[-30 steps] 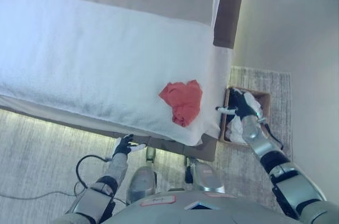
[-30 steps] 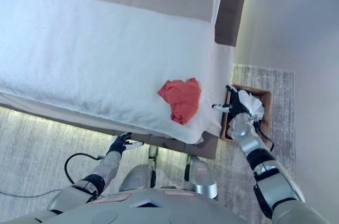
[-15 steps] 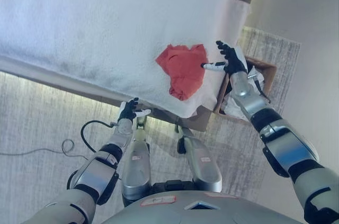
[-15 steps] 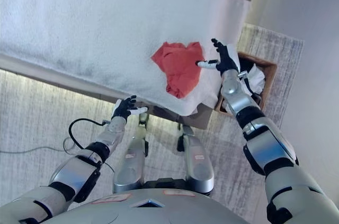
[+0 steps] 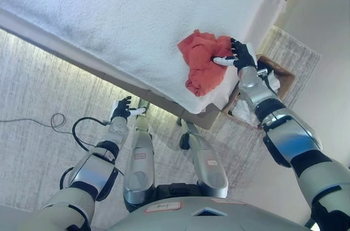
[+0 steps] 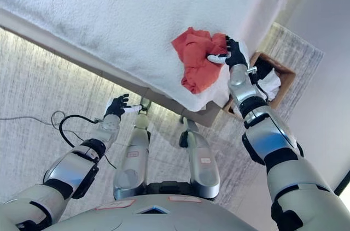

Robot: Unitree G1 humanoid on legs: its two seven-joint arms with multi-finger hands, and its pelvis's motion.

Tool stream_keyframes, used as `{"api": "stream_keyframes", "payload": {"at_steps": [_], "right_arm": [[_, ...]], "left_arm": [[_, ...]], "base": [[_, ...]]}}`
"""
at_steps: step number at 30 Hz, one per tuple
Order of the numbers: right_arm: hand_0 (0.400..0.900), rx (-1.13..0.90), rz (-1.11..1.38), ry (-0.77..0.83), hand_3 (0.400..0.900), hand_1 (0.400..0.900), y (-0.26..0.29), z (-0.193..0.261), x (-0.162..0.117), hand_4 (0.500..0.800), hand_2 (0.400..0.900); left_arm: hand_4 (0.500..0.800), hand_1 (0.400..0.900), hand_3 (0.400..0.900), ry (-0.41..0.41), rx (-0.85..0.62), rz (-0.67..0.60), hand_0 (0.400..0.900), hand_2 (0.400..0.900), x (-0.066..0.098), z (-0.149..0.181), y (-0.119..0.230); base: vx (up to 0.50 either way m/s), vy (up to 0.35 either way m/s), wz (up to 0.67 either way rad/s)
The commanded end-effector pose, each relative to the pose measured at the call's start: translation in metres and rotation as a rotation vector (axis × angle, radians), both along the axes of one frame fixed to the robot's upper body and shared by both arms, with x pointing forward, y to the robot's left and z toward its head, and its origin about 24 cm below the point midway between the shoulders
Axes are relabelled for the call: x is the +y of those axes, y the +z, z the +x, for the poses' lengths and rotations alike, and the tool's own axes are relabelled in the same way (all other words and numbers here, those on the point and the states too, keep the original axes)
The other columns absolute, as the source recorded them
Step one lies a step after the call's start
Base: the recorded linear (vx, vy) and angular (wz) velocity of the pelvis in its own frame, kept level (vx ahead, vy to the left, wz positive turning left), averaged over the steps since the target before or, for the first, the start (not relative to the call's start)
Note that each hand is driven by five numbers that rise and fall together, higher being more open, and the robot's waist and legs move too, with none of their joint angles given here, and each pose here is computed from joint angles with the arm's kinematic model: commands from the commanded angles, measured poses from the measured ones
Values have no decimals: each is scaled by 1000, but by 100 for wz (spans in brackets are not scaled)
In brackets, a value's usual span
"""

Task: Put the clothes on the bed into the basket.

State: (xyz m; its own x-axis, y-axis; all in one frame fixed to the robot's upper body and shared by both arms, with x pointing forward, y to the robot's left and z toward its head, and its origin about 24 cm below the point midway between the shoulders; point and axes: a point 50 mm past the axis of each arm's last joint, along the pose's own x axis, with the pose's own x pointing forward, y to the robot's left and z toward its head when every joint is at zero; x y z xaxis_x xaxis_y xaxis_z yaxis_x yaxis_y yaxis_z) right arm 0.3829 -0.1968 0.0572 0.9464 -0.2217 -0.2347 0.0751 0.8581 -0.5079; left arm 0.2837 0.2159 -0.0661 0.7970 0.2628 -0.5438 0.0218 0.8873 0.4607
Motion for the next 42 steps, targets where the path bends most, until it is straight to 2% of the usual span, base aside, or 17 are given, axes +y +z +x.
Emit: {"api": "stream_keyframes", "payload": {"at_steps": [1, 2, 3, 12, 20, 22, 26, 29, 33, 35, 40, 42], "right_arm": [[900, -83, 13, 53, 900, 900, 37, 19, 10, 800, 900], [473, -81, 22, 48, 473, 473, 39, 19, 10, 544, 473], [400, -82, 28, 47, 400, 400, 39, 20, 12, 500, 400], [400, -20, 99, 35, 400, 400, 10, 7, 11, 500, 400], [400, 101, 169, -58, 400, 400, -40, -25, -15, 500, 400], [400, 111, 211, -84, 400, 400, -50, -33, -20, 500, 400], [400, 59, 313, -116, 400, 400, -57, -45, -28, 500, 400], [400, 12, 324, -146, 400, 400, -58, -54, -38, 500, 400], [400, -25, 317, -198, 400, 400, -60, -66, -55, 500, 400], [400, -21, 320, -307, 400, 400, -68, -83, -79, 500, 400], [400, -14, 338, -453, 400, 400, -78, -105, -106, 500, 400], [400, -8, 361, -559, 400, 400, -85, -121, -123, 500, 400]], "left_arm": [[800, 900, 900, -1, -50, 12, 900, 900, 4, 10, 11], [800, 900, 900, -11, -49, 14, 900, 900, 2, 12, 12], [800, 900, 900, -15, -47, 17, 900, 900, 1, 12, 12], [800, 900, 900, -29, -15, 32, 900, 900, 1, 4, 4], [800, 900, 900, -18, 45, 21, 900, 900, 7, -14, -11], [800, 900, 900, 4, 59, 7, 900, 900, 11, -21, -15], [800, 900, 900, 132, 53, -100, 900, 900, 20, -36, -23], [800, 900, 900, 152, 42, -141, 900, 900, 16, -41, -27], [800, 900, 900, 154, 28, -144, 900, 900, 17, -43, -27], [800, 900, 900, 170, 54, -132, 900, 900, 23, -52, -31], [800, 900, 900, 196, 98, -125, 900, 900, 32, -67, -38], [800, 900, 900, 211, 117, -135, 900, 900, 34, -77, -43]], "base": [[-23, -5, 15], [-24, -2, 17], [-9, 5, 10], [3, 3, 3], [31, -12, 6], [43, 32, -8], [52, 48, -24], [42, 52, -29], [43, 24, -24], [92, 4, -28], [65, -22, -21], [36, -24, -17]]}}
